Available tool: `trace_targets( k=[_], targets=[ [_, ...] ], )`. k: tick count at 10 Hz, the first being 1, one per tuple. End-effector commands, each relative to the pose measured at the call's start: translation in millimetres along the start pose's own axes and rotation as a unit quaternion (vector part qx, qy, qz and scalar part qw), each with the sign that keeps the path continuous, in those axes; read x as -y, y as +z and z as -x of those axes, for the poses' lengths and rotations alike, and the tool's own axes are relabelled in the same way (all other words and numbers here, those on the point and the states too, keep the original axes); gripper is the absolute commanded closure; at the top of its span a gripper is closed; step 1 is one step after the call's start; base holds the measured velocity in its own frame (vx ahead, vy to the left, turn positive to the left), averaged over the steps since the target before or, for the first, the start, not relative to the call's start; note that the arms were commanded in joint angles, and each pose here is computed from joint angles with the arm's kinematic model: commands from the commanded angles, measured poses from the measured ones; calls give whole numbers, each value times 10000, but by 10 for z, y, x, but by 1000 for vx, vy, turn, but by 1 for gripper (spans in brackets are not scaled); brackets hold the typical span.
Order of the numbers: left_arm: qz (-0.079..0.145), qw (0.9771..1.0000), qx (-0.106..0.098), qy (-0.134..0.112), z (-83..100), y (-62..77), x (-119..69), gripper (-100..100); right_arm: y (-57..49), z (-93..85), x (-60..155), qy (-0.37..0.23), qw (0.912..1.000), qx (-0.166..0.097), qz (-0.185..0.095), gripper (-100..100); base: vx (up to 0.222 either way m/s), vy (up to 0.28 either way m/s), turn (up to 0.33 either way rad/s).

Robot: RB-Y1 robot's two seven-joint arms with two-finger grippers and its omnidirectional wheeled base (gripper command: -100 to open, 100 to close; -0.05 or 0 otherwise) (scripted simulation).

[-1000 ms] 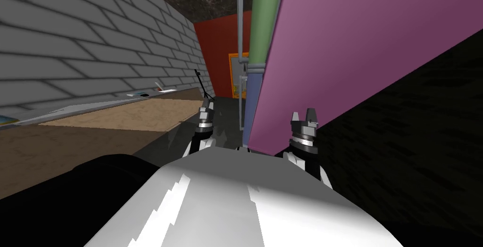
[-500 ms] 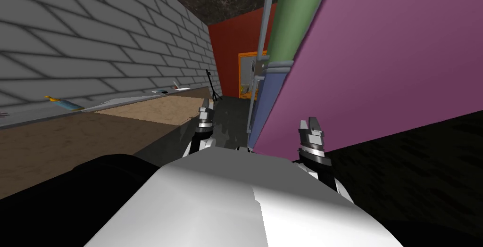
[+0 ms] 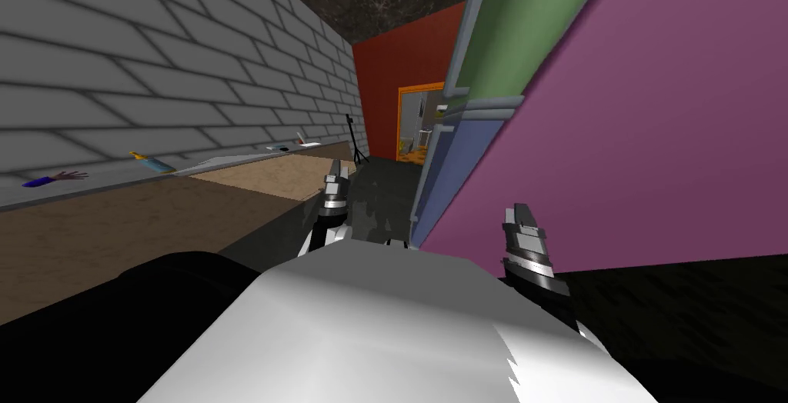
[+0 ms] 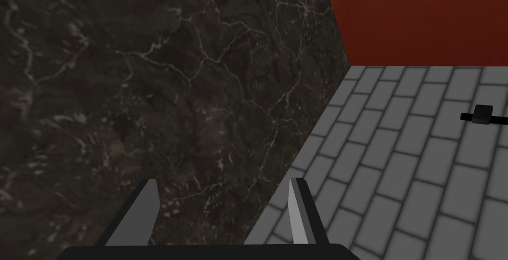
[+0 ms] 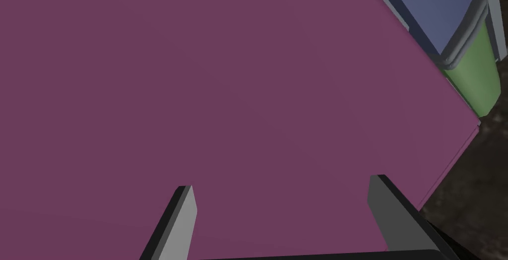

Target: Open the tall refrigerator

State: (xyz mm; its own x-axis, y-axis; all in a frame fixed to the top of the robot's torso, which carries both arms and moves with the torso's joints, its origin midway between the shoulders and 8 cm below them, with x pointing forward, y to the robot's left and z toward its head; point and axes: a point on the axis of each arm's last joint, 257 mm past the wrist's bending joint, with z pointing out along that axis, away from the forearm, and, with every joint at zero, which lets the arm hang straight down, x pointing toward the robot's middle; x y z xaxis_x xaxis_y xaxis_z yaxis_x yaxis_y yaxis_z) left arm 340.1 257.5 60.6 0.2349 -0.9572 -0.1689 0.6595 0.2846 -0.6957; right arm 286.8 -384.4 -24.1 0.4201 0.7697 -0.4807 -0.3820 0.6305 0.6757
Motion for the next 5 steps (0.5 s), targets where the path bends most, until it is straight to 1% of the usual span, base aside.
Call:
trace_targets(
  k=[1, 2, 4, 5],
  targets=[
    [0, 10000, 0, 0, 0, 0, 0, 0, -295, 293, 243, -725, 9969, 23, -319, -100, 79, 115, 390],
    [0, 10000, 0, -1, -1, 0, 0, 0, -358, 305, 276, -816, 9958, -24, -415, -100, 44, 96, 108],
    [0, 10000, 0, -1, 0, 0, 0, 0, -640, 633, 426, -1505, 9862, -8, -697, -100, 51, 149, 208],
    [0, 10000, 0, -1, 0, 0, 0, 0, -720, 665, 464, -1655, 9828, -70, -816, -100, 26, 55, 12]
  ],
)
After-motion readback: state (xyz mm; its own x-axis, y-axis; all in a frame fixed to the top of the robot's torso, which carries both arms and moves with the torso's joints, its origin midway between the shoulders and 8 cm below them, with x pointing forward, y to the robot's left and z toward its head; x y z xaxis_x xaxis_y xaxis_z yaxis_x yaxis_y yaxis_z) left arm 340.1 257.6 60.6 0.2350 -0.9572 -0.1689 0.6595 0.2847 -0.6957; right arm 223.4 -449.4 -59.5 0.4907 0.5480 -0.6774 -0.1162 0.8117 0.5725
